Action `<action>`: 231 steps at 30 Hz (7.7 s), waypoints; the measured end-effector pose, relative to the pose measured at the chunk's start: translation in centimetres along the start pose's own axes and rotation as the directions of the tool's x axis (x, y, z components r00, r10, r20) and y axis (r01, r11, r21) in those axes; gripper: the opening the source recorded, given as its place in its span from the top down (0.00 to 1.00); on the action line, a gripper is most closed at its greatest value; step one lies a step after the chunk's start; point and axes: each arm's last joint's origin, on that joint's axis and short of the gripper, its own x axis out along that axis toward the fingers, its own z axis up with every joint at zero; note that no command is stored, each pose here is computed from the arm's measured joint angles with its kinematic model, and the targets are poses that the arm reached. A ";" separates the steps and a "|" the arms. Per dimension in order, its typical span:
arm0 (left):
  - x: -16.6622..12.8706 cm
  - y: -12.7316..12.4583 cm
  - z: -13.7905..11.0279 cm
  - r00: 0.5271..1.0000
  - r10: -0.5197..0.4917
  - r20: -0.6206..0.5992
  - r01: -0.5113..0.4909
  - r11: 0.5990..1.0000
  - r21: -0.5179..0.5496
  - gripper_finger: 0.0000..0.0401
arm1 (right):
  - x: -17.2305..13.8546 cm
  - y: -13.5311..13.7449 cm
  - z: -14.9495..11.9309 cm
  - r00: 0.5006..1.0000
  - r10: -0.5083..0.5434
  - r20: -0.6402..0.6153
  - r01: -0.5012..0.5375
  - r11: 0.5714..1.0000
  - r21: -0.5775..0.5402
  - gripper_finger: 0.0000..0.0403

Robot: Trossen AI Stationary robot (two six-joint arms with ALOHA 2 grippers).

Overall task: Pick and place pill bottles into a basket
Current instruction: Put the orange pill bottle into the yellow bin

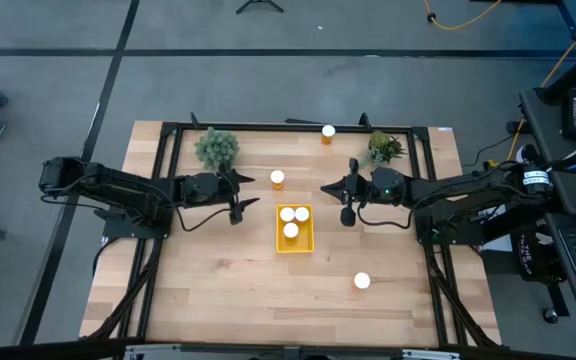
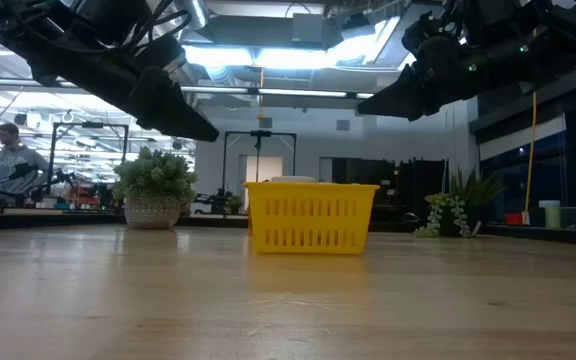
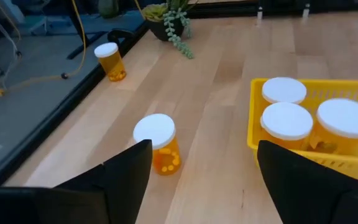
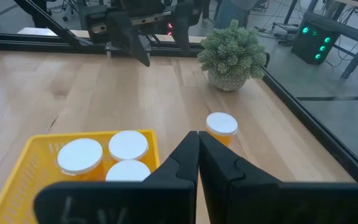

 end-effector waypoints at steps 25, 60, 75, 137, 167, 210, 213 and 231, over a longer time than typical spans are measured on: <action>7.2 3.8 -0.8 0.977 0.044 -0.207 -0.049 0.999 -0.021 0.28 | 0.0 0.0 0.0 1.000 0.000 0.003 0.000 1.000 0.003 0.96; 11.6 4.2 -1.9 0.983 0.030 -0.181 -0.036 0.999 -0.032 0.28 | 0.0 0.0 0.0 1.000 0.000 0.000 0.000 1.000 0.001 0.96; 11.5 4.4 -1.8 0.982 0.048 -0.182 -0.054 0.998 -0.029 0.28 | 0.0 0.0 0.0 1.000 0.000 -0.001 0.000 1.000 -0.002 0.96; 3.9 1.9 6.2 0.977 -0.193 0.089 0.191 0.981 0.026 0.44 | 0.0 0.0 0.0 1.000 0.000 0.000 0.000 1.000 -0.025 0.96; 3.2 -8.9 5.6 0.860 -0.475 0.186 0.455 0.879 0.140 0.44 | 0.0 0.0 -0.1 1.000 0.002 -0.015 -0.002 1.000 0.028 0.96; 6.8 -10.2 1.0 0.922 -0.387 0.009 0.386 0.921 0.057 0.44 | 0.0 0.0 -0.4 0.999 0.004 -0.038 -0.001 0.997 0.081 0.96; 6.8 -10.2 1.0 0.919 -0.395 0.009 0.394 0.917 0.057 0.44 | 0.0 0.0 -0.4 0.999 0.004 -0.038 -0.001 0.997 0.081 0.96; 6.7 -10.4 0.8 0.892 -0.451 -0.018 0.451 0.889 0.087 0.44 | 0.0 0.0 -0.4 0.999 0.004 -0.038 -0.001 0.997 0.080 0.96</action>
